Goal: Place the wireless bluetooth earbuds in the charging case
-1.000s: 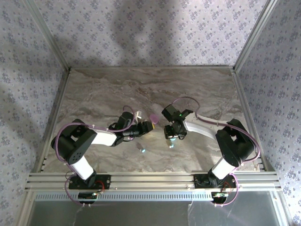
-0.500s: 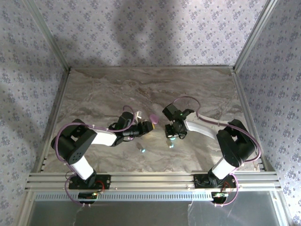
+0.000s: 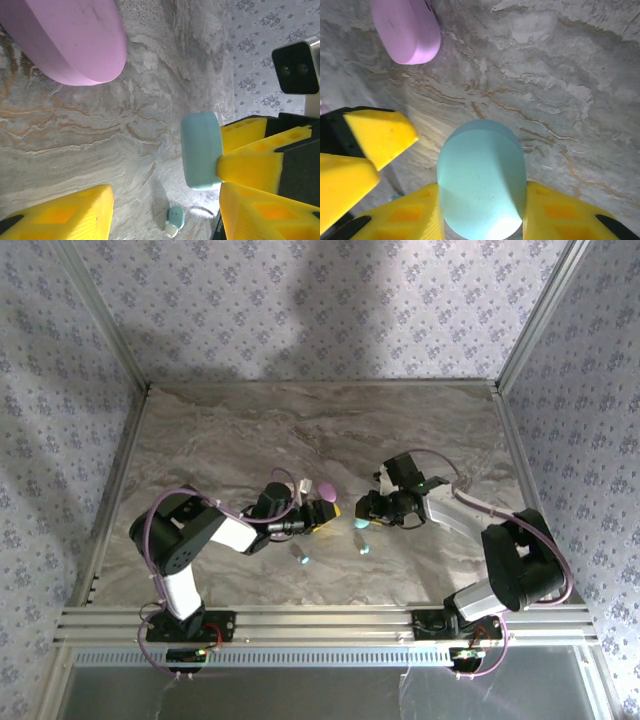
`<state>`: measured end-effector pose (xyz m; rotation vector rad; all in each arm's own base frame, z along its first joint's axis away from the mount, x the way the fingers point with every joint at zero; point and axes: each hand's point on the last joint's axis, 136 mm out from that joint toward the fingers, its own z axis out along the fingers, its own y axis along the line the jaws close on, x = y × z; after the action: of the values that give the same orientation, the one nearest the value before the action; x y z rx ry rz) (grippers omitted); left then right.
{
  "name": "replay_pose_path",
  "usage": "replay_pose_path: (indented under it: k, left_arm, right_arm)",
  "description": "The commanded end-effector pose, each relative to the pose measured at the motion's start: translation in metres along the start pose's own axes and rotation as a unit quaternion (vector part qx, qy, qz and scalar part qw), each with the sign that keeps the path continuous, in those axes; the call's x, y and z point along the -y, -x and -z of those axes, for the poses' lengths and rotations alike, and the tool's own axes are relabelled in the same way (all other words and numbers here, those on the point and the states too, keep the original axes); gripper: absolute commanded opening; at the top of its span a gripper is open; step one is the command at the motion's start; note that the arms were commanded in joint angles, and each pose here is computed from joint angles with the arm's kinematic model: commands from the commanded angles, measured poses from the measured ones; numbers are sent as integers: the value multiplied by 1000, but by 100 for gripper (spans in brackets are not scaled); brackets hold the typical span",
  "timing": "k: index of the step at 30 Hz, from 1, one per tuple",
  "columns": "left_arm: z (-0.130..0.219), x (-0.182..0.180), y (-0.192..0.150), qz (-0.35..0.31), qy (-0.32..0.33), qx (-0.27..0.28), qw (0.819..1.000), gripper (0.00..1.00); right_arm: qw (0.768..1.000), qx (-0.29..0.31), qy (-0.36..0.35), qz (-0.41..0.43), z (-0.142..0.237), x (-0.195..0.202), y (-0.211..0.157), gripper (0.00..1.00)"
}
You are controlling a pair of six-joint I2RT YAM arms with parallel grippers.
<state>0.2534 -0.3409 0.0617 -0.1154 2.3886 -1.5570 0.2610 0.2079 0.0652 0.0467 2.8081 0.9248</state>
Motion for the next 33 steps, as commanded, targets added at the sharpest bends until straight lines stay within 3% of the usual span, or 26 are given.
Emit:
replay_pose_path:
  k: [1, 9, 33]
  left_arm:
    - [-3, 22, 0, -8, -49, 2, 999, 59]
    - [-5, 28, -6, -10, -55, -1, 998, 65]
    - [-2, 22, 4, -13, -43, 10, 999, 67]
  right_arm:
    - [996, 5, 93, -17, 11, -30, 6, 38]
    - [992, 9, 122, -44, 13, -31, 10, 37]
    - [986, -2, 158, -46, 15, -44, 7, 37]
